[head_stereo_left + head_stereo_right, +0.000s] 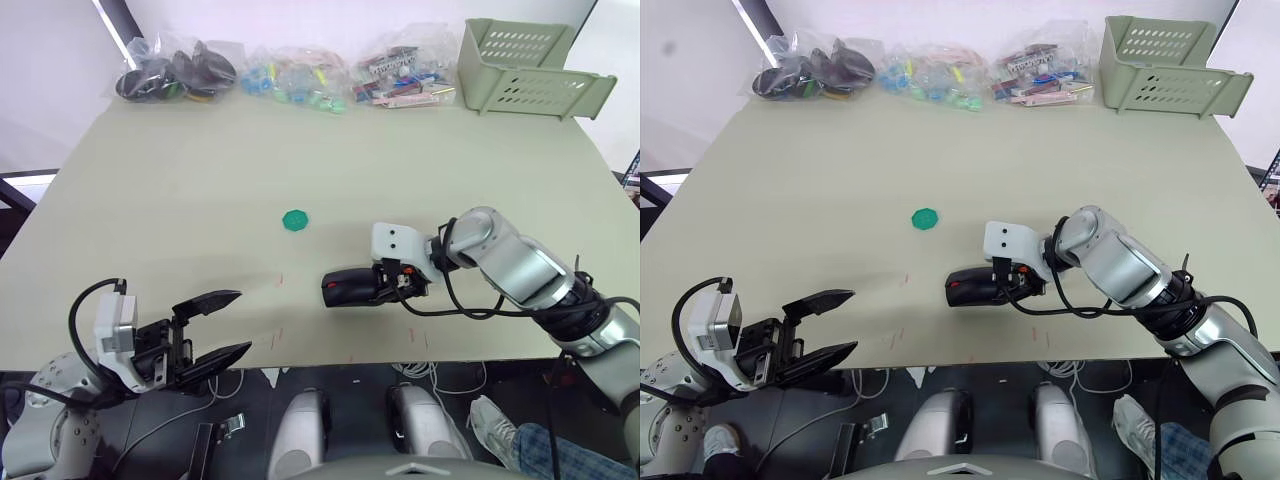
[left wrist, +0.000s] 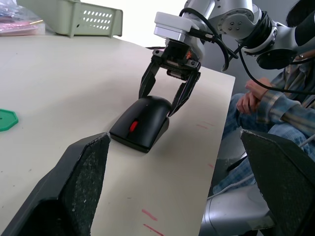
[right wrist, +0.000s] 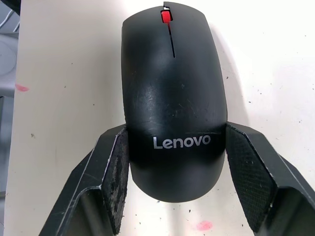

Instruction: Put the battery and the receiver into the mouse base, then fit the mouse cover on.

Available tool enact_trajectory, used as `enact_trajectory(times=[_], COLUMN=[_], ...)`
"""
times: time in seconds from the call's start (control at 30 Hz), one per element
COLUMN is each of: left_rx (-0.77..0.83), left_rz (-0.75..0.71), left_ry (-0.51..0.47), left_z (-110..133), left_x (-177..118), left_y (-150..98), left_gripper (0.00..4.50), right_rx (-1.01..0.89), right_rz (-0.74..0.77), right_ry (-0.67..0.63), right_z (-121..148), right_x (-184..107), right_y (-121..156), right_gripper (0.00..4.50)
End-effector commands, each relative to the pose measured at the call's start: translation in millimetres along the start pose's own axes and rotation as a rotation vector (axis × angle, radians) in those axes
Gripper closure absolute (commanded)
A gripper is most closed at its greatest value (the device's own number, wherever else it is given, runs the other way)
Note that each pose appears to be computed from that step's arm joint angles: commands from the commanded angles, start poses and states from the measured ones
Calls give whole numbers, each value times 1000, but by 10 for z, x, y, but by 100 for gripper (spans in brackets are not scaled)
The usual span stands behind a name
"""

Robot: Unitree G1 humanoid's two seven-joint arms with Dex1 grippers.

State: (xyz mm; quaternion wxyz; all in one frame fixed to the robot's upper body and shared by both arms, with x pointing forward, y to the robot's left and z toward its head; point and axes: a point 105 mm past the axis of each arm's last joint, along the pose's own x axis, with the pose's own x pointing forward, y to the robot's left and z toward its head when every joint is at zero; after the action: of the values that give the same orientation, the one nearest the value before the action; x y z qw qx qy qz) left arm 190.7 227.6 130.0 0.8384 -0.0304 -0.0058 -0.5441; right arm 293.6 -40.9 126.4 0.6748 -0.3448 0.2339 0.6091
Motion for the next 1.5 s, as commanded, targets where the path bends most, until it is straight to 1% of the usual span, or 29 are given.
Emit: enact_trajectory(times=[0.03, 0.57, 0.6, 0.63, 0.67, 0.7, 0.93, 0.97, 1.07, 1.1, 1.17, 1.23, 1.27, 1.33, 1.37, 1.4, 1.43, 1.5], left_rx=[37, 37, 37, 37, 37, 37, 38, 38, 38, 38, 37, 36, 36, 36, 36, 36, 35, 35], left_rz=[5, 3, 4, 4, 4, 5, 8, 9, 12, 13, 17, 20, 21, 23, 24, 25, 27, 32], left_ry=[-8, -9, -9, -9, -9, -10, -9, -9, -7, -6, -5, -4, -3, -1, 0, 1, 3, 8], left_z=[78, 79, 79, 79, 79, 79, 80, 81, 79, 79, 79, 80, 81, 83, 85, 85, 84, 83], left_x=[-35, -18, -17, -17, -16, -17, -17, -18, -25, -29, -35, -39, -43, -51, -57, -64, -72, -86], left_y=[-2, -1, -1, -1, -2, -2, -4, -5, -9, -9, -6, -4, -1, 4, 5, 7, 9, 11], left_gripper=[0, 0, 0, 0, 0, 0, 0, 0, 0, 0, 0, 0, 0, 0, 0, 0, 0, 0], right_rx=[-46, -45, -44, -46, -46, -47, -53, -53, -48, -50, -31, -5, 9, 18, 16, 14, 14, 9], right_rz=[-22, -25, -26, -26, -25, -25, -38, -40, -33, -33, -15, 7, 21, 39, 43, 44, 38, 36], right_ry=[-33, -36, -36, -36, -36, -36, -51, -97, -317, -365, -441, -467, -475, -482, -481, -480, -477, -457], right_z=[133, 138, 138, 138, 139, 140, 166, 230, 549, 619, 721, 763, 787, 817, 826, 835, 845, 843], right_x=[-79, -89, -89, -89, -89, -89, -109, -135, -255, -282, -305, -263, -219, -152, -129, -95, -41, 67], right_y=[-21, -25, -26, -26, -25, -25, -45, -52, -36, -27, 5, 38, 62, 103, 116, 124, 117, 119], right_gripper=[211, 211, 112, 76, 27, 12, 12, 12, 12, 12, 12, 12, 35, 93, 139, 204, 238, 238])
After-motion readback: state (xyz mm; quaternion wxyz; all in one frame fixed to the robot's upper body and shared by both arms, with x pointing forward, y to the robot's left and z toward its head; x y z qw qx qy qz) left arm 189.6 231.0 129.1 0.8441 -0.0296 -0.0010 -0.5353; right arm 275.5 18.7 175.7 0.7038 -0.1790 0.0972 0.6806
